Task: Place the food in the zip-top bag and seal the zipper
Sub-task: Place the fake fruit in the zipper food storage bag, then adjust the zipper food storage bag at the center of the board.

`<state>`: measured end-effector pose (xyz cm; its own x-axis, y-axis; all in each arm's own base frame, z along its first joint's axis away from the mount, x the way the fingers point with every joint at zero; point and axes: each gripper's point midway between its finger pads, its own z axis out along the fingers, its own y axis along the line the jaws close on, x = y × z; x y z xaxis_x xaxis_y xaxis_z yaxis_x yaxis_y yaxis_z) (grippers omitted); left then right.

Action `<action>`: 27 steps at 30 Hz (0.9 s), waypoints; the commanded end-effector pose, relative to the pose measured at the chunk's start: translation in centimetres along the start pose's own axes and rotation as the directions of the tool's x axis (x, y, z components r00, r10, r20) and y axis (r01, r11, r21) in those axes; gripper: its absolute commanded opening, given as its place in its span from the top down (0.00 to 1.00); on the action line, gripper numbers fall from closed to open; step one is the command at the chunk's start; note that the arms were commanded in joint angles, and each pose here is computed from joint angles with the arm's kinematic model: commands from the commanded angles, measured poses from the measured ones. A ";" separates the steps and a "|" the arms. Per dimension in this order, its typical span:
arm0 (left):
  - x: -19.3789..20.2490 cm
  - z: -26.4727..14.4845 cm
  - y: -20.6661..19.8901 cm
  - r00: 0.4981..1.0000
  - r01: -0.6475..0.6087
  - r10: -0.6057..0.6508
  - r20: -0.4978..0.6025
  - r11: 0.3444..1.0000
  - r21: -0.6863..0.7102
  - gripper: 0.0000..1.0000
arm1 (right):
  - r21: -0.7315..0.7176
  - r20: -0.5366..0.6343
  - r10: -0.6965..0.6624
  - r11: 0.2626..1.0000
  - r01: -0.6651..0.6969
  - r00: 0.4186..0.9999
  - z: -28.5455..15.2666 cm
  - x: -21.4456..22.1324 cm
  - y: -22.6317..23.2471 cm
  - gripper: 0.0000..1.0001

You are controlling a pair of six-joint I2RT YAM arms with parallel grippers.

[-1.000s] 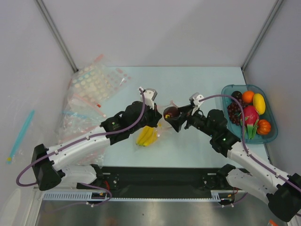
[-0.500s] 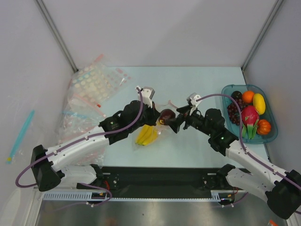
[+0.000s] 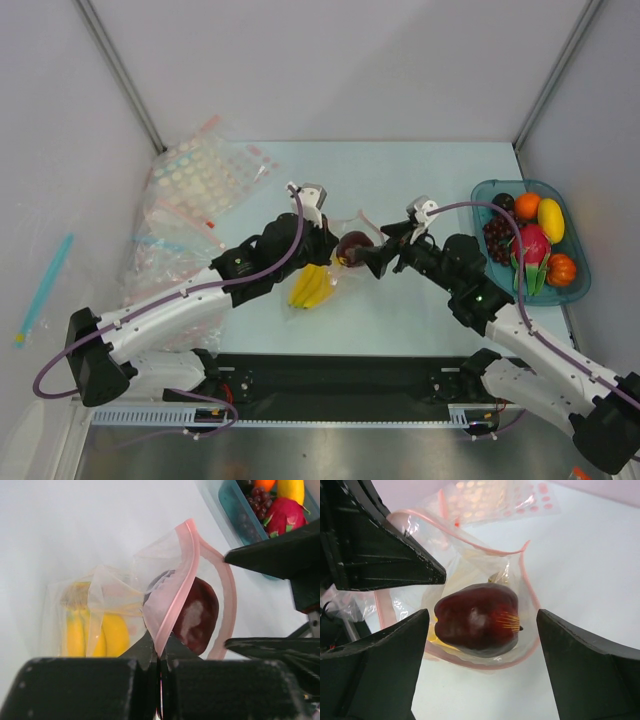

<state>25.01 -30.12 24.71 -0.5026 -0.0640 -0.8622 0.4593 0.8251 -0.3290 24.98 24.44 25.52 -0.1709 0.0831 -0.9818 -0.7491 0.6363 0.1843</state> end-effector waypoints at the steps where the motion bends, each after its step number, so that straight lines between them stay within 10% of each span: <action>1: -2.3 -0.6 1.0 0.996 0.048 -0.044 0.081 0.997 -0.058 1.00 | 0.072 0.092 0.002 0.997 -0.009 0.996 -0.9 -2.8 -0.7 0.10; 17: -3.5 -1.9 2.9 0.986 0.076 -0.055 0.158 0.988 -0.133 1.00 | 0.119 -0.013 0.034 0.992 -0.032 0.999 0.8 -0.9 -2.0 0.56; 23: -3.3 -1.8 2.1 0.990 0.061 -0.048 0.133 0.993 -0.098 1.00 | 0.094 -0.022 0.034 0.995 -0.031 0.999 1.0 -1.3 -1.6 1.00; 27: -3.1 -2.0 0.2 0.996 0.042 -0.040 0.079 0.999 -0.027 1.00 | 0.094 0.035 0.026 0.995 -0.029 0.999 0.0 -2.6 -1.2 1.00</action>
<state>25.86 -27.33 25.34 -0.4639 -0.1088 -0.8792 0.3617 0.8827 -0.3001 26.57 23.70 23.62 -0.2624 0.0568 -0.9633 -0.6620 0.7157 0.2225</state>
